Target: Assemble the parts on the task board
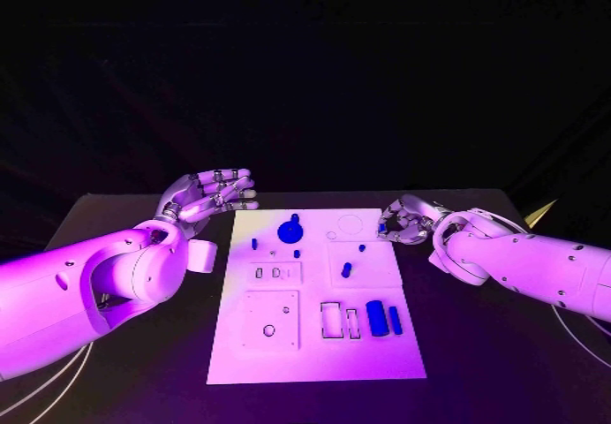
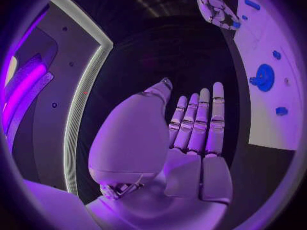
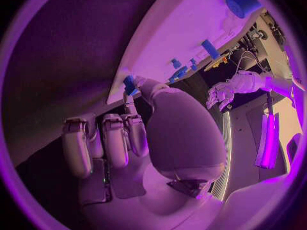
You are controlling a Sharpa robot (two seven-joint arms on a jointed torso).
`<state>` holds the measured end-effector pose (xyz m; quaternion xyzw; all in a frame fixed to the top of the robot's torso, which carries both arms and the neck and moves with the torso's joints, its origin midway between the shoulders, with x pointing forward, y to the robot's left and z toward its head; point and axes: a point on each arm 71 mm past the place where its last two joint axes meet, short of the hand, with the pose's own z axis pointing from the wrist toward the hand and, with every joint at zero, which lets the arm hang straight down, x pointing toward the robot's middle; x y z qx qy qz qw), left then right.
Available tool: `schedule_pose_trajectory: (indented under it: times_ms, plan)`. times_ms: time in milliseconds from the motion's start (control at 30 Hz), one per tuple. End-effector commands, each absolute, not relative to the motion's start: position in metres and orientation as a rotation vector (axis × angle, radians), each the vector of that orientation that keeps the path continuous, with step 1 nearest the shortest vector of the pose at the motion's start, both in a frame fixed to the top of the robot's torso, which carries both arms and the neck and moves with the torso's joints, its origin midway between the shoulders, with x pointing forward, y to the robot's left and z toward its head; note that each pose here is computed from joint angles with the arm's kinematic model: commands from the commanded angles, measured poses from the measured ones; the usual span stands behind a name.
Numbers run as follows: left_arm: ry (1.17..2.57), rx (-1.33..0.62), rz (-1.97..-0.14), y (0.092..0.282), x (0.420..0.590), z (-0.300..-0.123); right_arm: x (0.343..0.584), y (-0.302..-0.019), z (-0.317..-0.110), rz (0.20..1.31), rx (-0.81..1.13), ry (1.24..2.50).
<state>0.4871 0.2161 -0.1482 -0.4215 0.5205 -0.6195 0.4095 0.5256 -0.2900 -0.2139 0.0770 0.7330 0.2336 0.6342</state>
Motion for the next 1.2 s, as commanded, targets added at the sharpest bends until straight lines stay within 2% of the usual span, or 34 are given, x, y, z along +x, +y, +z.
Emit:
schedule_pose_trajectory:
  times_ms: [33,567,833,1000,1200]
  plan:
    - [1.311,-1.052,-1.582,0.215,0.487,-0.147,0.525,-0.289,-0.214,0.537,0.158,1.676]
    - [1.311,-1.052,-1.579,0.215,0.487,-0.147,0.524,-0.289,-0.21,0.528,0.166,1.613]
    - [1.311,-1.053,-1.578,0.216,0.488,-0.147,0.519,-0.284,-0.199,0.537,0.17,1.579]
    - [1.31,-1.054,-1.575,0.217,0.488,-0.148,0.511,-0.269,-0.187,0.561,0.176,1.565]
    - [1.31,-1.055,-1.571,0.217,0.49,-0.148,0.497,-0.234,-0.177,0.604,0.161,1.565]
